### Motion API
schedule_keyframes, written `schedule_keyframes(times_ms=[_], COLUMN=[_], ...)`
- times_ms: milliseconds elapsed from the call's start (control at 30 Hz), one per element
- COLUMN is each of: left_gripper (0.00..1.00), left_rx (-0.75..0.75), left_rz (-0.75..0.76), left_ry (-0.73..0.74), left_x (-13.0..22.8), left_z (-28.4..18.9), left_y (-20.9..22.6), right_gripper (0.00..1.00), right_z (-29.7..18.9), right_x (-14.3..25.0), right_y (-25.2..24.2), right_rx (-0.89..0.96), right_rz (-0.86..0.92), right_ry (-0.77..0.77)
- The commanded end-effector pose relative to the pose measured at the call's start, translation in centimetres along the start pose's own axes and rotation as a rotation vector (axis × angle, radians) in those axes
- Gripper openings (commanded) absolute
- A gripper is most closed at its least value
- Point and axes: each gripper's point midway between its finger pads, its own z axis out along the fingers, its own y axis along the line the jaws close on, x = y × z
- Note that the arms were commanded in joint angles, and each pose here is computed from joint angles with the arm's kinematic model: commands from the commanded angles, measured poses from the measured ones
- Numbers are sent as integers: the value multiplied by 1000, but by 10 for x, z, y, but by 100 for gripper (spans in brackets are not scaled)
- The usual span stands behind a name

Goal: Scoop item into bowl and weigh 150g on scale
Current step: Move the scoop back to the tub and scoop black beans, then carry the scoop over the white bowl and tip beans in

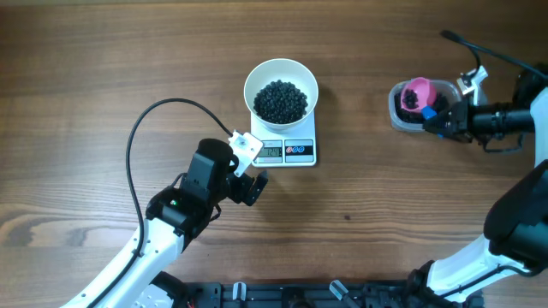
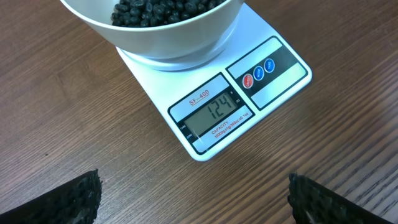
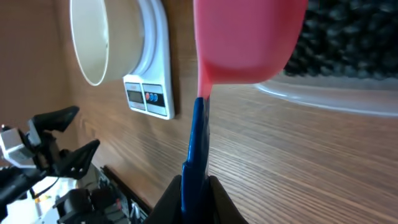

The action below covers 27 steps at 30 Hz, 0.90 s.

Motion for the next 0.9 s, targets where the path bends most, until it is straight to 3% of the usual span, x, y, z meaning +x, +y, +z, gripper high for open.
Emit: schedule_keyframes(times_ms=[0, 700, 867], left_gripper=[100, 100, 100], left_rx=[-11, -11, -11], left_rz=[-2, -2, -2], left_ry=[5, 5, 5], left_x=[2, 2, 2], left_z=[0, 0, 0], left_y=[4, 4, 4], right_gripper=[4, 4, 4], right_z=[10, 79, 109], right_x=[-13, -17, -12], right_y=[28, 148, 167], right_rx=[-49, -126, -68], right_rz=[-95, -327, -387], right_ry=[5, 129, 161])
